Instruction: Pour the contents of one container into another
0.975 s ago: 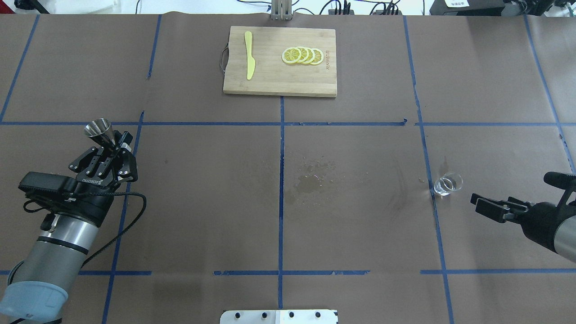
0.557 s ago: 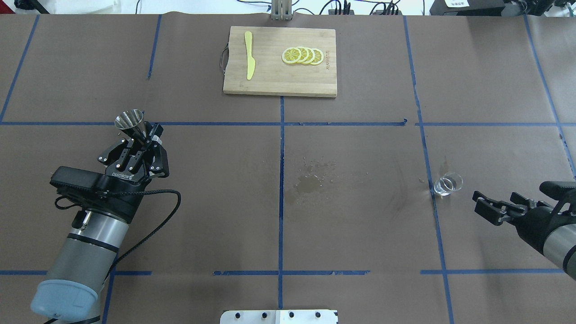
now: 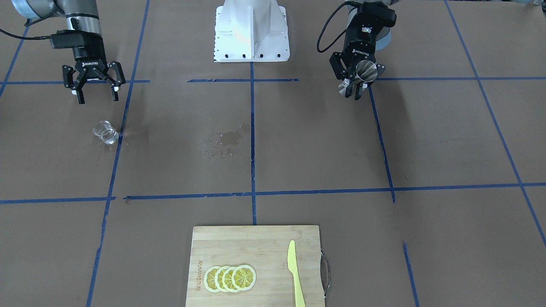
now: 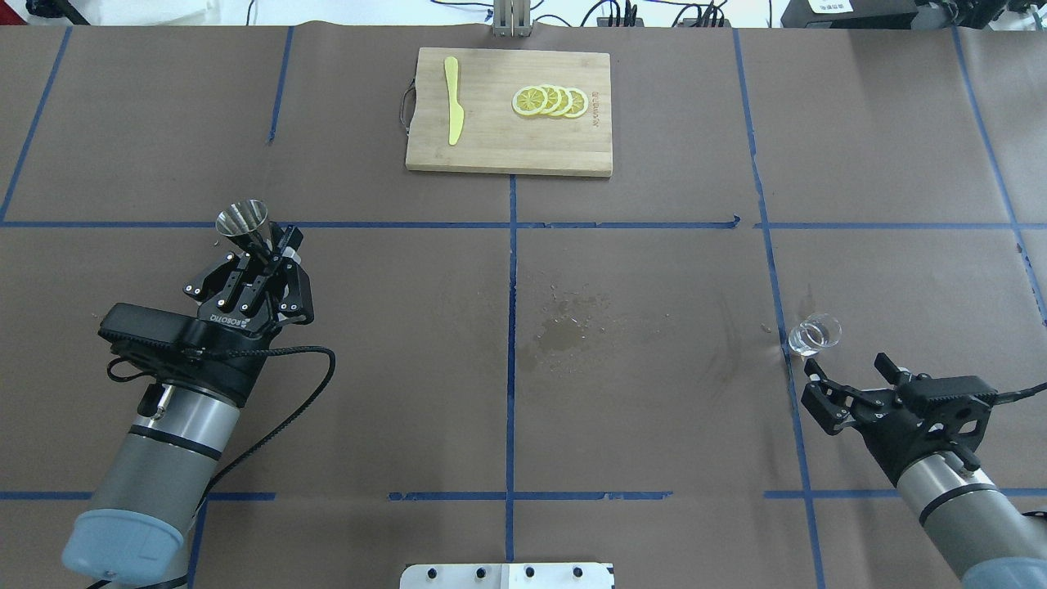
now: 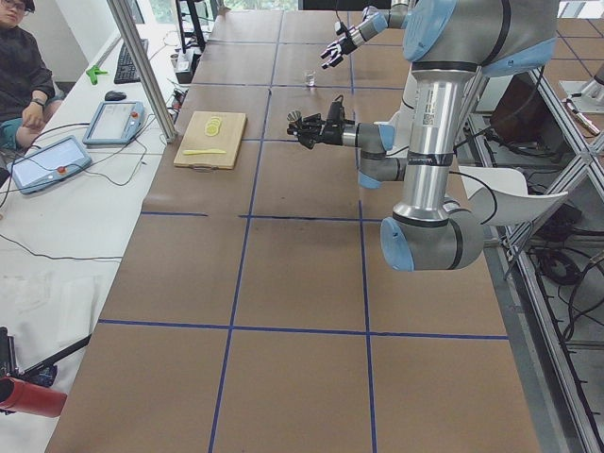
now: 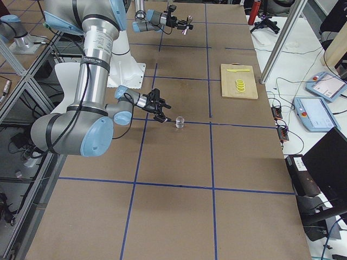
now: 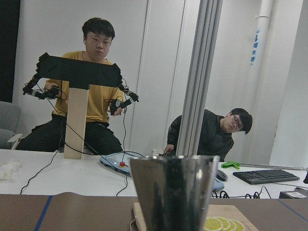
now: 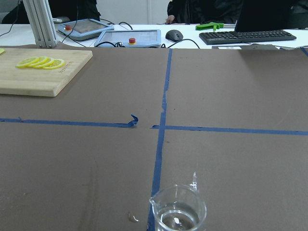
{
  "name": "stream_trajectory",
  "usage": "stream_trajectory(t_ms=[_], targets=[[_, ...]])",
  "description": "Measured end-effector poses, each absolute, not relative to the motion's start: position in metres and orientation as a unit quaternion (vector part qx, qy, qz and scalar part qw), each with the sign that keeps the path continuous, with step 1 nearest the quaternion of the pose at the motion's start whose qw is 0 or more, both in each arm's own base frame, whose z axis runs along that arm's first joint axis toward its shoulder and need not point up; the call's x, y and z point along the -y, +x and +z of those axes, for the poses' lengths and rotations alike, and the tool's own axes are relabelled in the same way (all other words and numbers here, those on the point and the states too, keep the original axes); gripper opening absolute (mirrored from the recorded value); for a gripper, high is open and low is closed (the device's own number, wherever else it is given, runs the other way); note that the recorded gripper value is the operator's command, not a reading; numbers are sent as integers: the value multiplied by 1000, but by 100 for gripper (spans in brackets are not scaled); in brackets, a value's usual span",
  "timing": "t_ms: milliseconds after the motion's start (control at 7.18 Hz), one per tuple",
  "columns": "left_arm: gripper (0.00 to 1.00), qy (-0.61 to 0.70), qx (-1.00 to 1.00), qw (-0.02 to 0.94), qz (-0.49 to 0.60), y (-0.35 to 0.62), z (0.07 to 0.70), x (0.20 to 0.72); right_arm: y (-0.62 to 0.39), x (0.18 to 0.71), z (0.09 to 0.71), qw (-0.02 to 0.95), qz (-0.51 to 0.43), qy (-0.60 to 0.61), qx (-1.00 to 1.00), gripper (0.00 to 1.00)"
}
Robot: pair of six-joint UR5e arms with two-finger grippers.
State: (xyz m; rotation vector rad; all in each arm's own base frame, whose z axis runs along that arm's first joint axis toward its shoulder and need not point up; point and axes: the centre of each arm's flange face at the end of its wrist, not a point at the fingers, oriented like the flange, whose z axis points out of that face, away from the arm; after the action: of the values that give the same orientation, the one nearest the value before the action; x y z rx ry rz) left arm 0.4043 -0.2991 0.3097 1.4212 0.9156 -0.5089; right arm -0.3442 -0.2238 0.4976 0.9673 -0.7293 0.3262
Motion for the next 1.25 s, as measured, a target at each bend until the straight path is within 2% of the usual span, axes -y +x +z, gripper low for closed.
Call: stream_trajectory(t_ms=[1254], targets=[[0,626,-393,638,-216,404,309,299,-393,253,552,804,162,501,276,100]])
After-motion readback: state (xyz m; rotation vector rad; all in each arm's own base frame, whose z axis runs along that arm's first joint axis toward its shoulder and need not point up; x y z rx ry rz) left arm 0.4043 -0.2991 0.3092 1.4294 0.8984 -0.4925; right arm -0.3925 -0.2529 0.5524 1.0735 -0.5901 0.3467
